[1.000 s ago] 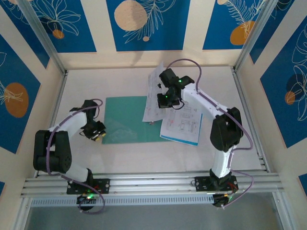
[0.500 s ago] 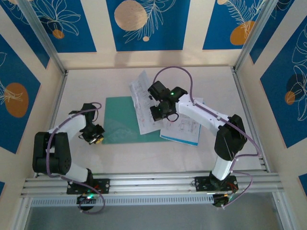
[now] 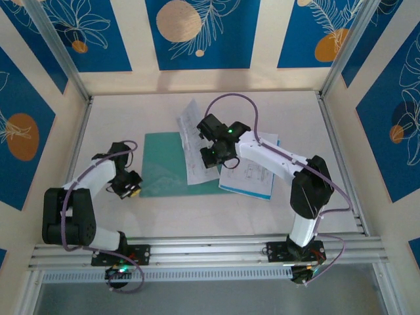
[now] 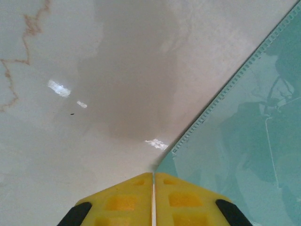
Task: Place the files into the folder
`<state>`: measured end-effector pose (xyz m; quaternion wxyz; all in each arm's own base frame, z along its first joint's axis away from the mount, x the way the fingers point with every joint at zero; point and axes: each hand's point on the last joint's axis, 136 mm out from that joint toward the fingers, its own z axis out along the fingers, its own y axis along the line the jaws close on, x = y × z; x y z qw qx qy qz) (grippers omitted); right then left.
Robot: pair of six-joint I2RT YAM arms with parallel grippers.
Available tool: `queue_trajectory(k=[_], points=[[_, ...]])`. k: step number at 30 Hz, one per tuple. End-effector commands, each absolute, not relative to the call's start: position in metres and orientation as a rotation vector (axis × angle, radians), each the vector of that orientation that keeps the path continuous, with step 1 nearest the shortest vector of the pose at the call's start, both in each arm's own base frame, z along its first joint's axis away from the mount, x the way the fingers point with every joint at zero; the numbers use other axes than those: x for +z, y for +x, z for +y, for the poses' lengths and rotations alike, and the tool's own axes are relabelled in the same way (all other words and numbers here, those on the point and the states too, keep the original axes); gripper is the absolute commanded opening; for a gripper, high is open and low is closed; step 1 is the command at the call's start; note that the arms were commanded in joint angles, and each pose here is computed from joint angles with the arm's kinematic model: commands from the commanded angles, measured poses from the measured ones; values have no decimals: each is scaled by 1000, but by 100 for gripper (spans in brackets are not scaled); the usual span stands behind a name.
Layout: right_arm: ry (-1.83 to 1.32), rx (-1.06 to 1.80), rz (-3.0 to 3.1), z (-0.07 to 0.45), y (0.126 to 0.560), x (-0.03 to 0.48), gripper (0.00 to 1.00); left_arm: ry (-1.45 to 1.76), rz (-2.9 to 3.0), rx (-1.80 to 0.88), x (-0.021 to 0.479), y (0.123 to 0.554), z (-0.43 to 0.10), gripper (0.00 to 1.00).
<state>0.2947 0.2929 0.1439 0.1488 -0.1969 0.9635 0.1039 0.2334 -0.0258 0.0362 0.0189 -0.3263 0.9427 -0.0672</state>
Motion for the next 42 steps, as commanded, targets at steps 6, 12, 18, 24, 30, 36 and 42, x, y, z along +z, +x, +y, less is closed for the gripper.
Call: queue_trajectory(k=[6,12,18,24,30,36,42], points=[[-513,440,2818,305,291,139,0,-1049,2951,-205,35,223,-20,6],[-438,500,2835,298,292,139,0,-1063,2962,-225,30,220,-22,4],[-413,426,2833,281,295,138,0,-1062,2971,-234,28,218,-24,2],[-424,358,2793,263,290,156,0,-1057,2983,-231,25,214,-24,0],[-413,317,2813,262,282,142,0,-1061,2991,-233,21,213,-25,0],[-418,373,2802,278,284,148,0,-1058,2992,-233,21,213,-25,0],[-424,403,2819,293,277,146,0,-1062,2986,-235,21,212,-25,0]])
